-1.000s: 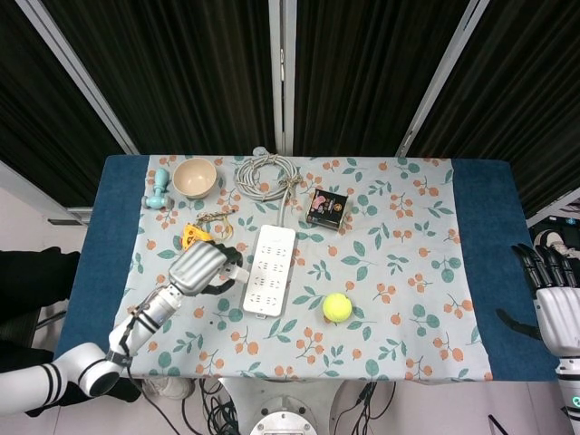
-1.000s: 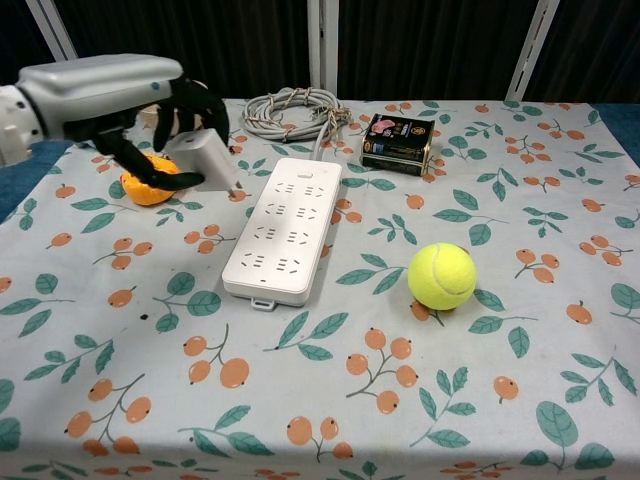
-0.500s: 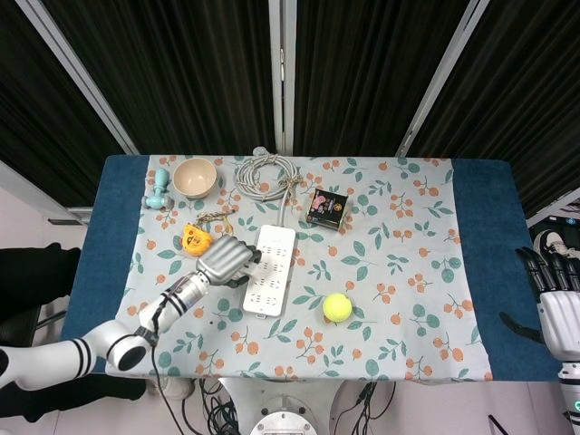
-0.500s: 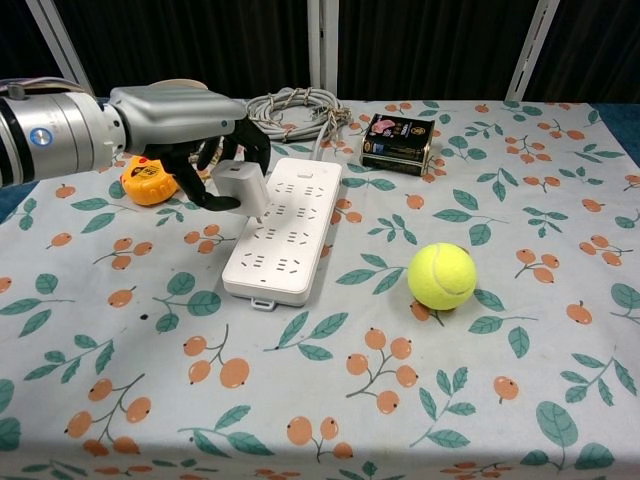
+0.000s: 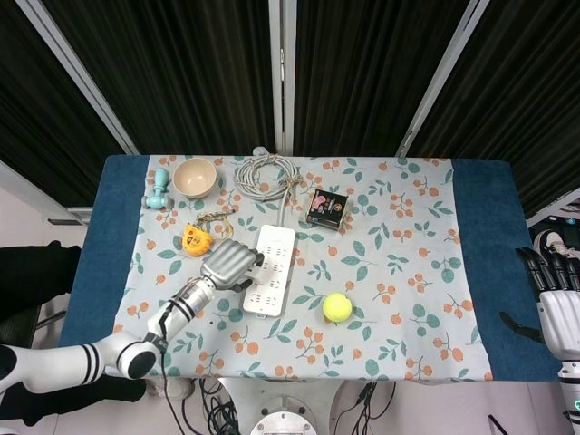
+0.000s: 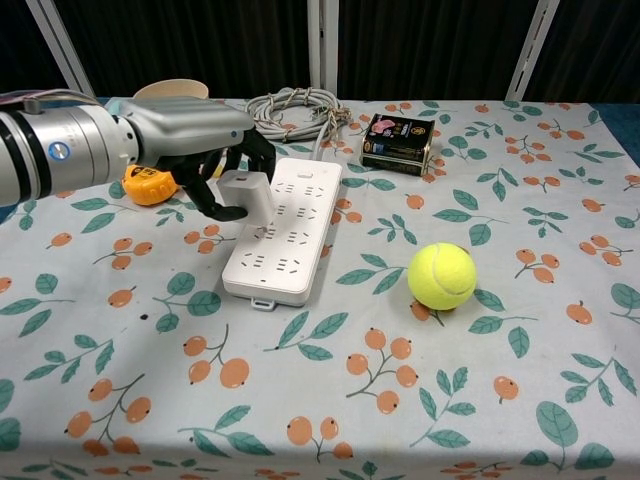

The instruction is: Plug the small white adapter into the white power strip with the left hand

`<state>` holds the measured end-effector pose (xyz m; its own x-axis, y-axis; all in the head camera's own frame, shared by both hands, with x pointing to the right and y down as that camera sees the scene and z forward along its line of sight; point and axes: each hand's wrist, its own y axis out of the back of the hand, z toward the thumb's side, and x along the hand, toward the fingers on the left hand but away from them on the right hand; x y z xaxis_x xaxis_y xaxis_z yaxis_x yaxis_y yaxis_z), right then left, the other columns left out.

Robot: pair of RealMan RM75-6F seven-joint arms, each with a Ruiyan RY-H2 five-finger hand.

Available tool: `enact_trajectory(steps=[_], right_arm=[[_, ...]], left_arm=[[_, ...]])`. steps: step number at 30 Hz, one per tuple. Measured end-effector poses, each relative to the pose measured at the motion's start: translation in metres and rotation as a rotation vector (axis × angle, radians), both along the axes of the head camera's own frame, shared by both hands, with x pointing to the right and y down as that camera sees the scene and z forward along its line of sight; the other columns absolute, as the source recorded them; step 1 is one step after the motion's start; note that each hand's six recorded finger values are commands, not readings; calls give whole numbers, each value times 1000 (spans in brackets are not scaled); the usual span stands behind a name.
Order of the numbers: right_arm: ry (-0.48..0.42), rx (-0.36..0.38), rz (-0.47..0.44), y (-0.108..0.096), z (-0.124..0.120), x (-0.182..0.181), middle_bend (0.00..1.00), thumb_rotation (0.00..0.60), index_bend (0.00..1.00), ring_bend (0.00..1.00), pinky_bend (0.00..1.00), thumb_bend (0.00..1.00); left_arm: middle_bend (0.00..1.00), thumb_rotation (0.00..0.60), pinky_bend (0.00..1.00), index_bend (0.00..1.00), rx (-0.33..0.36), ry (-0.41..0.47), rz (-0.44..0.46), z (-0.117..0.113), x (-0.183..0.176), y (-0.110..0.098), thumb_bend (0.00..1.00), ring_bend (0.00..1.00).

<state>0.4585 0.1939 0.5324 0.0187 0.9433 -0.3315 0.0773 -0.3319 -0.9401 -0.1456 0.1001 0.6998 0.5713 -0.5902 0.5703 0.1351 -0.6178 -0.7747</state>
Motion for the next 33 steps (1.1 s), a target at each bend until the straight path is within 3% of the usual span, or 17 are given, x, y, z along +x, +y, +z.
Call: enact_trajectory(steps=[33], right_arm=[[1,-8,2,-1,2,2,76,600,27,0,0,64]], left_arm=[[704,600,511,647,-14,-44,-79,4,5,8,518,517]])
